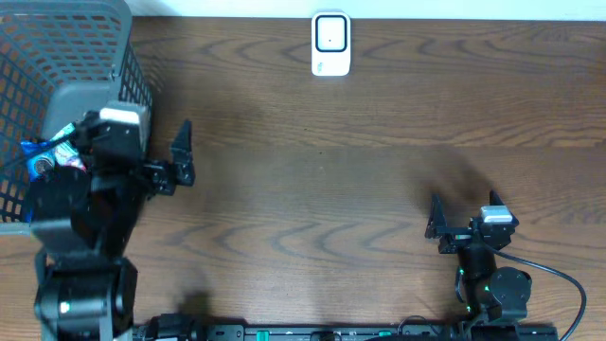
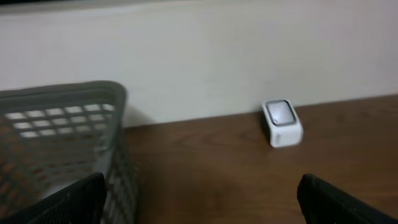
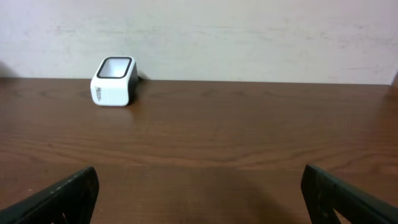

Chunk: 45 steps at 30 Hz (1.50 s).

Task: Scan the item barcode
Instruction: 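Reach the left gripper into the basket and grasp the purple pad pack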

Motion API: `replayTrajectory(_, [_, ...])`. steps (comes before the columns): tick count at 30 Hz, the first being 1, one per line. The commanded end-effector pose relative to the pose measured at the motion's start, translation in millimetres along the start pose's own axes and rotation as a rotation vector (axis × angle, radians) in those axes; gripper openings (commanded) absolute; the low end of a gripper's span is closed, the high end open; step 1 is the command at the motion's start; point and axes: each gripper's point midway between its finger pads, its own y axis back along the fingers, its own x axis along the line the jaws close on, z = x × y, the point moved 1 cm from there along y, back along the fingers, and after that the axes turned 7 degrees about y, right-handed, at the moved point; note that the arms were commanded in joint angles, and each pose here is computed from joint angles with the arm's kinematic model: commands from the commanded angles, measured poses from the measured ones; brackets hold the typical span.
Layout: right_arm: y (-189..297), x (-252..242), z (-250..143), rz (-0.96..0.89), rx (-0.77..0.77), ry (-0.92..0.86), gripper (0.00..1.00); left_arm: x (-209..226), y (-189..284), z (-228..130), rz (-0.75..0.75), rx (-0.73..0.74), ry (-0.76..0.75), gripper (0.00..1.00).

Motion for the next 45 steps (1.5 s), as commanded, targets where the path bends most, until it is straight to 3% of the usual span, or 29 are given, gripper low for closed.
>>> replayTrajectory(1, [0.2, -1.4, -0.6, -0.005, 0.0, -0.011, 0.99, -3.6, -4.7, 3.0, -0.035, 0.019, 0.0, 0.98])
replayTrajectory(7, [0.2, -1.4, -0.6, -0.005, 0.0, -0.011, 0.99, 32.0, -3.1, 33.9, 0.117, 0.089, 0.194, 0.98])
replayTrajectory(11, [0.2, -1.4, -0.6, -0.005, 0.0, -0.011, 0.99, 84.2, -6.6, 54.7, 0.301, 0.21, 0.284, 0.98])
replayTrajectory(15, [0.2, -1.4, -0.6, -0.005, 0.0, -0.011, 0.99, 121.7, -18.8, 78.5, 0.368, 0.212, 0.321, 0.98])
replayTrajectory(18, [0.2, -1.4, -0.7, -0.005, 0.001, -0.011, 0.99, 159.8, -21.4, 75.9, 0.491, 0.196, 0.4, 0.98])
replayTrajectory(22, [0.2, -1.4, -0.6, -0.005, 0.0, -0.011, 0.99, 237.3, -9.1, 41.4, 0.781, 0.198, 0.634, 0.98])
replayTrajectory(25, [0.2, -1.4, -0.6, -0.005, 0.0, -0.011, 0.99, 258.0, -16.7, 21.1, 0.805, 0.245, 0.68, 0.98])
replayTrajectory(31, [0.2, -1.4, -0.6, -0.005, 0.0, -0.011, 0.99, 263.8, -46.8, -26.6, 0.758, 0.4, 0.79, 0.98])
replayTrajectory(37, [0.2, -1.4, -0.6, -0.005, 0.0, -0.011, 0.99, 280.0, -18.4, -98.7, 1.129, 0.569, 1.021, 0.98])
replayTrajectory(45, [0.2, -1.4, -0.7, -0.005, 0.001, -0.011, 0.99, 268.1, -39.0, -140.9, 1.133, 0.738, 1.036, 0.98])
